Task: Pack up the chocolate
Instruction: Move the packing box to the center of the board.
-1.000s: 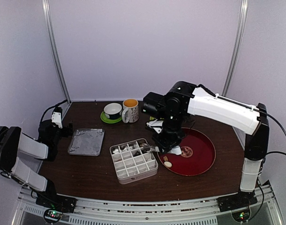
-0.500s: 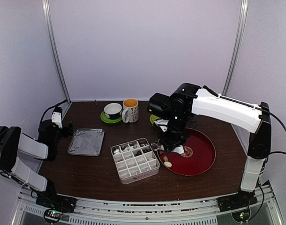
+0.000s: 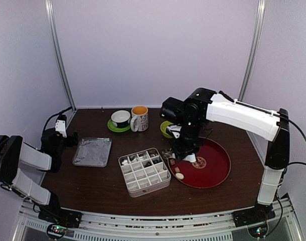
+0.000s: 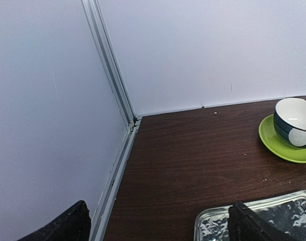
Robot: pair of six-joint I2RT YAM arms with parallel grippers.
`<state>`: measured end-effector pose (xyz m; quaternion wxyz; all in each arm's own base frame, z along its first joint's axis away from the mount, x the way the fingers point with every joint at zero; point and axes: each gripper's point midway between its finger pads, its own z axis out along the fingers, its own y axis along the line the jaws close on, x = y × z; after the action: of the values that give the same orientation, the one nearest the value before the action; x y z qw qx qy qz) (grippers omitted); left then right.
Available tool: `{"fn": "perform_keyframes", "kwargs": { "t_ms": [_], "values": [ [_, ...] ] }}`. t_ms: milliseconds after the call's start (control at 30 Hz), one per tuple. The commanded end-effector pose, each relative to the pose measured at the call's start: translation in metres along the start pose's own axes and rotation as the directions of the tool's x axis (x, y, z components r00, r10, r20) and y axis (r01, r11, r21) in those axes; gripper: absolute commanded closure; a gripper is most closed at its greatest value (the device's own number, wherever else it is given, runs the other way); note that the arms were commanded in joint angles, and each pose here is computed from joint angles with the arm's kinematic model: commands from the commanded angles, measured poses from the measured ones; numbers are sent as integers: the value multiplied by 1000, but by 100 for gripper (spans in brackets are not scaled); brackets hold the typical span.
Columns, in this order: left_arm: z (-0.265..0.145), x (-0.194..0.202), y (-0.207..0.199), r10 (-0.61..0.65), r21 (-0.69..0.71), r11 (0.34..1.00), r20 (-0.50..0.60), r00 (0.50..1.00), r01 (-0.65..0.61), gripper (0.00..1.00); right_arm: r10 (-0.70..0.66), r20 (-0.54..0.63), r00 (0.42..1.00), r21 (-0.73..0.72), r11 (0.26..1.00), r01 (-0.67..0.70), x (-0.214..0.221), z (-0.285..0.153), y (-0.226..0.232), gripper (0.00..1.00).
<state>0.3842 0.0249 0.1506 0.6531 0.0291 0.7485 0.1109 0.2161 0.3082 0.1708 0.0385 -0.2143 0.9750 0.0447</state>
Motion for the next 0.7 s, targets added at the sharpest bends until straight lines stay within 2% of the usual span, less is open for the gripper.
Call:
{"fn": "perform_keyframes", "kwargs": {
  "t_ms": [0,167,300,533,667],
  "values": [
    [4,-14,5,-15,-10,1000,44,999,15,2,97,-8,995,33,995,-97,10,8,-23,70],
    [4,-14,5,-15,-11,1000,44,999,15,2,172,-8,985,10,985,-172,22,12,-30,70],
    [4,-14,5,-15,-10,1000,44,999,15,2,205,20,979,-51,978,-204,16,-4,-21,69],
    [5,-14,4,-16,-8,1000,43,999,16,2,198,49,979,-182,965,-186,-11,-34,10,66],
    [4,-14,4,-16,-7,1000,45,999,16,2,153,15,988,-180,973,-148,-14,-34,17,66]
  ]
}}
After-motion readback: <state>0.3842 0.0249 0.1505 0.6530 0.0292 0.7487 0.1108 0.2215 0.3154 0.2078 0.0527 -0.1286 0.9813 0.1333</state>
